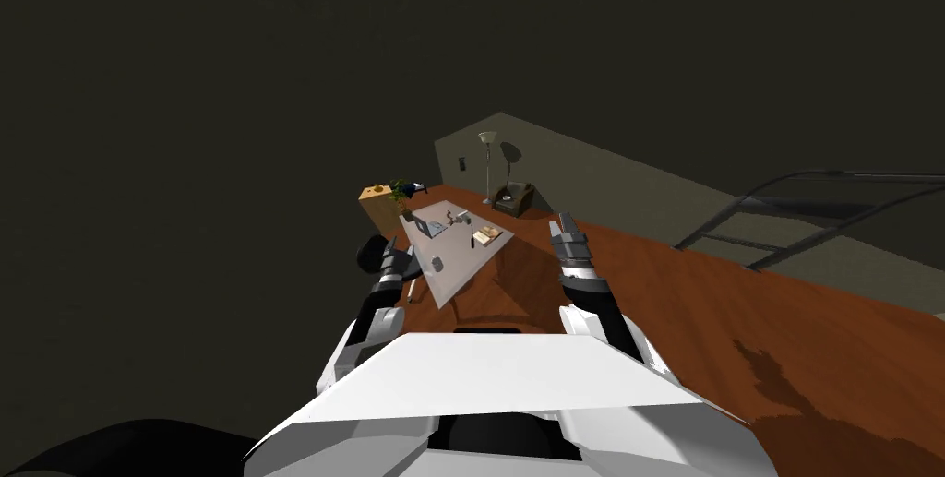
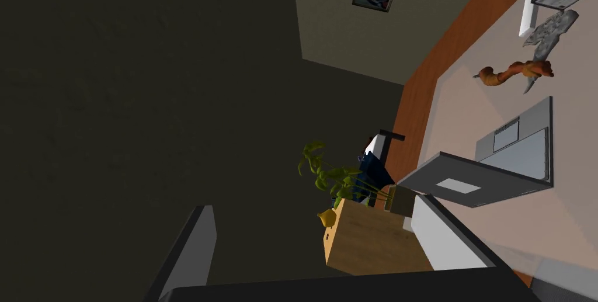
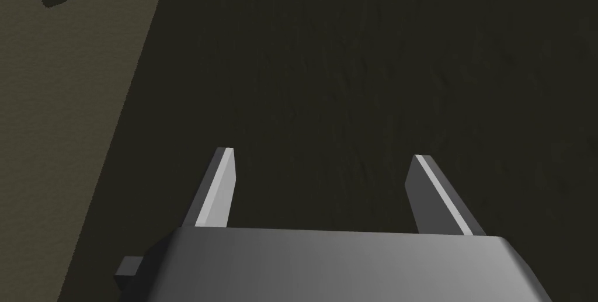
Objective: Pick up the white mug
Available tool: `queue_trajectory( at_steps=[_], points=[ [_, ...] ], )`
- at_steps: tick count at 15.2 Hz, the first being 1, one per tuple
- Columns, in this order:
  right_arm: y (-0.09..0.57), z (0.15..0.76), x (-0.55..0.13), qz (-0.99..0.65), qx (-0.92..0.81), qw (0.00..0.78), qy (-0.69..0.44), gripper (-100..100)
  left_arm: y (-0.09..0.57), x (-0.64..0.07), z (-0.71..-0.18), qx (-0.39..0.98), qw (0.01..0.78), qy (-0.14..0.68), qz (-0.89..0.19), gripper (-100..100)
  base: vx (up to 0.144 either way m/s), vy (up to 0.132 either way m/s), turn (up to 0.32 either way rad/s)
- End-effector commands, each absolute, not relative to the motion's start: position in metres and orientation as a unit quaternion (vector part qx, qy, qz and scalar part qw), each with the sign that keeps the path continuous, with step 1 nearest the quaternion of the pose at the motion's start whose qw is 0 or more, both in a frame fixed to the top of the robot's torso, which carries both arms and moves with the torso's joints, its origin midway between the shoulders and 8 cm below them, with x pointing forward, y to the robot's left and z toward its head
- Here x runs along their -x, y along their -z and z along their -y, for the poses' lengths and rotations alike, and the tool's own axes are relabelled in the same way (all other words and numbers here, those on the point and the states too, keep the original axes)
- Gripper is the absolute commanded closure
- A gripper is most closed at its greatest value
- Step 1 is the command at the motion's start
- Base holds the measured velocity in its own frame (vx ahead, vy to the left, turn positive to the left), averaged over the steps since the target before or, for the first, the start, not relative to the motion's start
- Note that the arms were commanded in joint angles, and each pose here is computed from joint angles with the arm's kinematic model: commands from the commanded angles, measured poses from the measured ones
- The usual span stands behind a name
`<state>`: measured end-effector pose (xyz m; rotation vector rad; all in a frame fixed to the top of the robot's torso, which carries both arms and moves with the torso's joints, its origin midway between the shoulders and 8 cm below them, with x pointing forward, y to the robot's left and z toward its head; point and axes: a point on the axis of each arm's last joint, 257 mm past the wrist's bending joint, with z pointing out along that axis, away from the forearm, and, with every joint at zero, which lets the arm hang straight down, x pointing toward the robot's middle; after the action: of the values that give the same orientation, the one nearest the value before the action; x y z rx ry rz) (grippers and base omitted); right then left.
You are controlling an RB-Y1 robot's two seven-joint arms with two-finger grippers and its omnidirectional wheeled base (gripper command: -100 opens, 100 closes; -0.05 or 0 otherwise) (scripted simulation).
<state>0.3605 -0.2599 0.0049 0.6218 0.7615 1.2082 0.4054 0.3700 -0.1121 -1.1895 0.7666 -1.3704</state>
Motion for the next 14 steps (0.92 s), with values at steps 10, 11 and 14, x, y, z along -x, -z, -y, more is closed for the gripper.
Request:
queue_trajectory(
  at_steps=[10, 11, 14],
  points=[
    [-0.005, 0.26, -0.361, -0.343, -0.28, 0.712, -0.545, 0, 0.219, -0.402, -0.441, 0.635, 0.488, 0.497, -0.333, -100, 0.016, -0.028, -0.152],
    [-0.005, 0.26, -0.361, -0.343, -0.28, 0.712, -0.545, 0, 0.243, -0.396, -0.46, 0.665, 0.473, 0.477, -0.327, -100, 0.026, -0.021, -0.191],
    [-0.005, 0.26, -0.361, -0.343, -0.28, 0.712, -0.545, 0, 0.273, -0.386, -0.479, 0.701, 0.451, 0.449, -0.322, -100, 0.03, -0.024, -0.228]
  ],
)
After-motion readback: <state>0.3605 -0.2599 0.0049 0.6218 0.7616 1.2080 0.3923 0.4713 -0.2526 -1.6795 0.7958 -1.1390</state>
